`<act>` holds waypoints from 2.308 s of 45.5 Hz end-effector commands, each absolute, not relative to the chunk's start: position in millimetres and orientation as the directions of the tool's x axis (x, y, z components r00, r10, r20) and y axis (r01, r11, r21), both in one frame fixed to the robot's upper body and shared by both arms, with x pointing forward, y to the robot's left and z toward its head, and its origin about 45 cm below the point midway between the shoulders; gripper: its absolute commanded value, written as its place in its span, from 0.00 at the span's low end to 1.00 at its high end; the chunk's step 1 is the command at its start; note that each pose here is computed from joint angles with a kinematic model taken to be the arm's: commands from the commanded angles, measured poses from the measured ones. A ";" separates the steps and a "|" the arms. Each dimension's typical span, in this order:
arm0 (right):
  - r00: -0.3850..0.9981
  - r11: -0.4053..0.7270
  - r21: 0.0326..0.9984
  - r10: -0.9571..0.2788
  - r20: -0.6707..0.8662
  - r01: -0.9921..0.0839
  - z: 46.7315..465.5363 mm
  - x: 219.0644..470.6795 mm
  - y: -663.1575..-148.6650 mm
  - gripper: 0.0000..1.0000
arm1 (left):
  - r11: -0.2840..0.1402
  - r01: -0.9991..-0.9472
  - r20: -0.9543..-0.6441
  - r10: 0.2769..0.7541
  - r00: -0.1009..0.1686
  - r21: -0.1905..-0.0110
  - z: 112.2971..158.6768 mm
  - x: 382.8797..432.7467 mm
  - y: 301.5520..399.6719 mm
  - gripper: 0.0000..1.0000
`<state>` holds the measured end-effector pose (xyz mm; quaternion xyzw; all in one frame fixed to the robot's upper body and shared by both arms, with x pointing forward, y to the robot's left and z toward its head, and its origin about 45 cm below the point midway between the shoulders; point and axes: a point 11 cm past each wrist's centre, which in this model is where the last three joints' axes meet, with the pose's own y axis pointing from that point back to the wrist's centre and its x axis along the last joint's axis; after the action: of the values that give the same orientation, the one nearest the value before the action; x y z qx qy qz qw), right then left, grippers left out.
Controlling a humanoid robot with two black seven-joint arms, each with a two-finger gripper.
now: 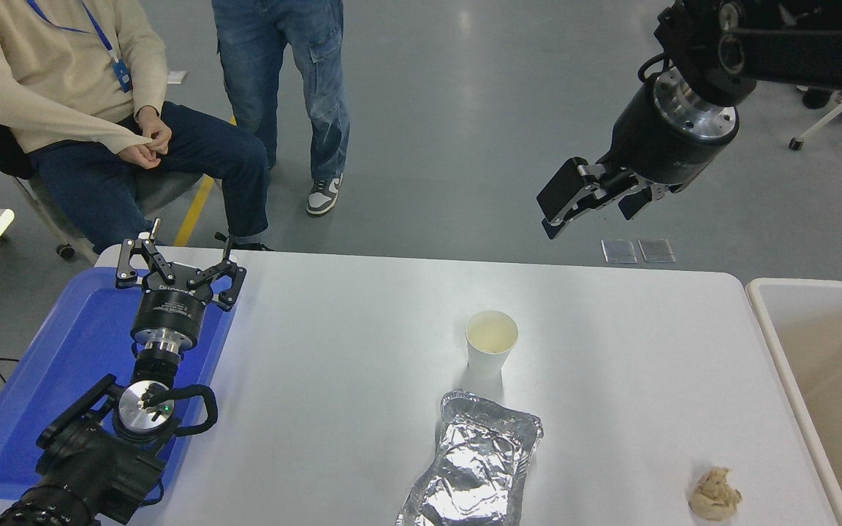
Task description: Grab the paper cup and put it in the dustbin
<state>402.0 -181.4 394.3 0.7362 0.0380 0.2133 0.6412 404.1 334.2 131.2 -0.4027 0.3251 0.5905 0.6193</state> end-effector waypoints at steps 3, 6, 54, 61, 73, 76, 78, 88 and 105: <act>0.928 -0.188 0.971 0.314 0.201 -0.147 349.3 406.1 -183.4 1.00 | -0.017 -0.993 -0.877 0.471 0.094 -0.116 131.7 404.7 333.3 1.00; 0.936 -0.188 0.975 0.306 0.176 -0.122 334.5 405.2 -186.1 1.00 | -0.017 -0.993 -0.877 0.471 0.094 -0.116 131.7 404.7 333.3 1.00; 0.873 -0.277 0.905 0.281 0.399 -0.324 167.2 421.2 -178.3 1.00 | -0.016 -0.993 -0.878 0.468 0.095 -0.116 131.7 404.7 332.6 1.00; 0.872 -0.260 0.899 0.258 0.416 -0.352 156.6 422.8 -182.8 0.99 | -0.015 -0.993 -0.878 0.469 0.095 -0.116 131.6 404.7 332.4 1.00; 0.886 -0.249 0.904 0.226 0.404 -0.349 128.0 412.1 -193.5 0.99 | -0.015 -0.993 -0.878 0.469 0.095 -0.116 131.6 404.7 332.4 1.00; 0.889 -0.262 0.900 0.212 0.407 -0.349 123.3 409.4 -191.0 0.98 | -0.015 -0.993 -0.878 0.469 0.095 -0.116 131.6 404.7 332.4 1.00; 0.892 -0.272 0.898 0.203 0.404 -0.346 120.3 407.1 -189.0 0.98 | -0.015 -0.993 -0.877 0.470 0.095 -0.116 131.8 404.7 333.1 1.00; 0.898 -0.258 0.898 0.168 0.406 -0.358 116.6 405.9 -183.9 0.86 | -0.015 -0.993 -0.878 0.469 0.095 -0.116 131.6 404.7 332.4 1.00; 0.893 -0.252 0.889 0.145 0.426 -0.383 114.4 407.3 -182.2 0.64 | -0.015 -0.993 -0.877 0.470 0.095 -0.116 131.8 404.7 333.1 1.00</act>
<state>407.2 -183.6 117.0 0.7626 -0.0668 0.2207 0.6044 404.7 332.6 131.6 -0.4018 0.3259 0.5883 0.6215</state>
